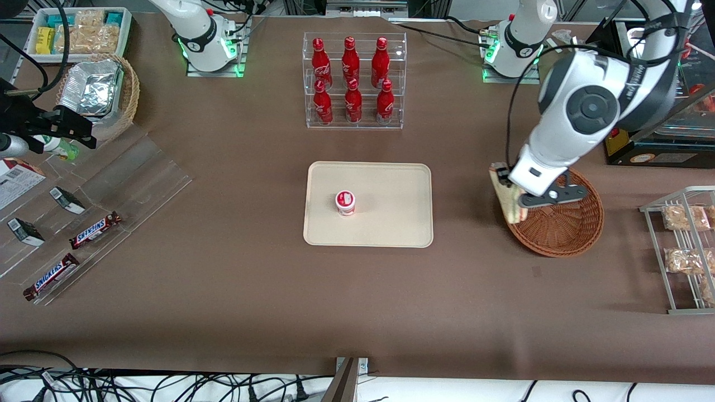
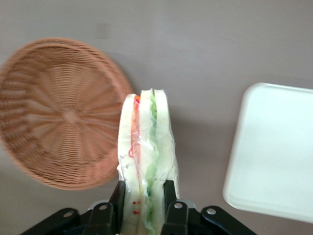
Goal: Place sandwich from basket to tray
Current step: 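Lift the sandwich out of the basket with the left gripper, then carry the sandwich over the cream tray beside the red cup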
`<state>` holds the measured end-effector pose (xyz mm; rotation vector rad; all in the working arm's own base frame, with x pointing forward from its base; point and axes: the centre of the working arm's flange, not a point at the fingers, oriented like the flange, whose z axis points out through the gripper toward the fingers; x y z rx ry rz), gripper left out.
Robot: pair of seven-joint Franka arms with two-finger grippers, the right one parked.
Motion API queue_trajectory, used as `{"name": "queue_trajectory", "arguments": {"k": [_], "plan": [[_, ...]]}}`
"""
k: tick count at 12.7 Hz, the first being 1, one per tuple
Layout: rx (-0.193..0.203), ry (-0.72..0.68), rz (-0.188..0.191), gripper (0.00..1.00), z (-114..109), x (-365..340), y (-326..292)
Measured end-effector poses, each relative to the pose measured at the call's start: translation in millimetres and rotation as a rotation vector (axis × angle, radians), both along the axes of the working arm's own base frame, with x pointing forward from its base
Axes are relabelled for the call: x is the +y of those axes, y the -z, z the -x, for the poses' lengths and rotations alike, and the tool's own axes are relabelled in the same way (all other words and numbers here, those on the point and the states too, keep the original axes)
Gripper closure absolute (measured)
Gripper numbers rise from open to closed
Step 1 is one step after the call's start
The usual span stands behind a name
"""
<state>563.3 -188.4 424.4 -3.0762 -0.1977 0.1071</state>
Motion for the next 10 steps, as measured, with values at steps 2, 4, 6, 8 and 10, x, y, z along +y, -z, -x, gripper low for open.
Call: {"name": "queue_trajectory", "arguments": {"k": [2, 4, 6, 8, 10], "plan": [[-0.005, 0.043, 0.044, 0.64, 12.3, -43.0, -10.3], [-0.009, 0.109, 0.065, 0.64, 28.5, -89.2, -9.1], [-0.019, 0.137, 0.092, 0.64, 42.8, -134.0, 6.7], [-0.024, 0.144, 0.095, 0.64, 50.7, -165.0, 35.1], [-0.049, 0.138, 0.074, 0.64, 53.0, -184.5, 65.6]]}}
